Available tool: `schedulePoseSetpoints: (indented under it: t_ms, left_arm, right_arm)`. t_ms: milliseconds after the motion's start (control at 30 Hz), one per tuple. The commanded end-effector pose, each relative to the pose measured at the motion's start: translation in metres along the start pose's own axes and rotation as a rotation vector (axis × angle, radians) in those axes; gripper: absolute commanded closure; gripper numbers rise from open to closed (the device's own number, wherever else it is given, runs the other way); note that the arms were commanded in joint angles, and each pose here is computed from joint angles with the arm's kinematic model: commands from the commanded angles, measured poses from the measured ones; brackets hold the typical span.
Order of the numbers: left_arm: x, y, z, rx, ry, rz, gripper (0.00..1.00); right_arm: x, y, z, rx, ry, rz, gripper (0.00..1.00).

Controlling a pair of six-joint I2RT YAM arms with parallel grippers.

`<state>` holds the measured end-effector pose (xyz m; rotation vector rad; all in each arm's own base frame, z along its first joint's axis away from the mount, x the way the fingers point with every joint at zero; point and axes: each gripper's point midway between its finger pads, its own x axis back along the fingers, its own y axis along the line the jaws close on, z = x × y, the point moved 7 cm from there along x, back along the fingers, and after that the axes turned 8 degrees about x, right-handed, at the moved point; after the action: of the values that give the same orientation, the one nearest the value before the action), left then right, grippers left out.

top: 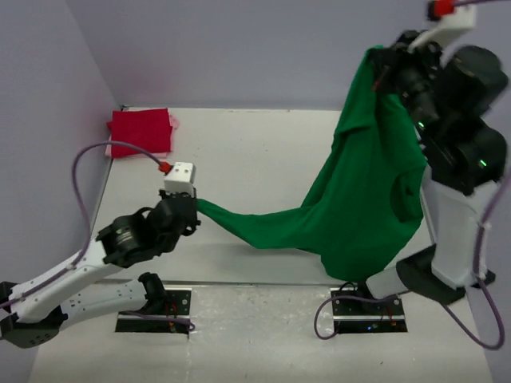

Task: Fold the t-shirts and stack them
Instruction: Flatten out the tshirt

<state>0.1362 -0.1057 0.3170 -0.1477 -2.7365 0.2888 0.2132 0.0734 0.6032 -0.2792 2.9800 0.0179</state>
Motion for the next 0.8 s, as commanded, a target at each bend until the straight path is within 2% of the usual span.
schedulePoseSetpoints:
  t_ms: [0, 133, 367, 467, 500, 533, 600, 633, 667, 700, 733, 767]
  left_arm:
    - [-0.031, -0.018, 0.035, 0.101, 0.027, -0.026, 1.00]
    - [-0.046, -0.014, 0.052, 0.055, 0.041, -0.125, 1.00]
    - [-0.060, -0.007, 0.066, -0.020, 0.078, -0.236, 1.00]
    - [-0.072, -0.002, 0.074, -0.068, 0.107, -0.291, 1.00]
    - [-0.076, -0.002, 0.075, -0.077, 0.113, -0.295, 1.00]
    - [-0.079, 0.000, 0.076, -0.084, 0.119, -0.312, 1.00]
    - [-0.085, -0.001, 0.079, -0.107, 0.131, -0.327, 1.00]
    - [-0.087, 0.001, 0.078, -0.103, 0.135, -0.343, 1.00]
    - [-0.090, 0.001, 0.078, -0.102, 0.141, -0.360, 0.97]
    - [-0.091, 0.001, 0.077, -0.096, 0.141, -0.371, 0.88]
    - [-0.092, 0.001, 0.077, -0.068, 0.137, -0.386, 0.67]
    - [-0.092, 0.002, 0.074, -0.059, 0.130, -0.408, 0.54]
  right_arm:
    - [-0.104, 0.019, 0.075, 0.057, 0.200, -0.066, 1.00]
    - [-0.189, 0.026, 0.154, 0.081, 0.345, -0.114, 1.00]
    - [-0.245, 0.037, 0.248, 0.112, 0.480, -0.178, 1.00]
    - [-0.256, 0.037, 0.261, 0.126, 0.492, -0.171, 1.00]
    - [-0.257, 0.037, 0.261, 0.128, 0.487, -0.177, 0.90]
    - [-0.258, 0.037, 0.258, 0.135, 0.477, -0.174, 0.71]
    - [-0.252, 0.035, 0.253, 0.134, 0.489, -0.163, 0.27]
    - [-0.245, 0.033, 0.255, 0.134, 0.526, -0.155, 0.09]
    - [-0.238, 0.030, 0.252, 0.121, 0.545, -0.110, 0.06]
    - [-0.221, 0.026, 0.246, 0.108, 0.572, -0.088, 0.05]
    - [-0.205, 0.023, 0.247, 0.092, 0.631, -0.060, 0.05]
    - [-0.191, 0.017, 0.248, 0.048, 0.673, 0.030, 0.05]
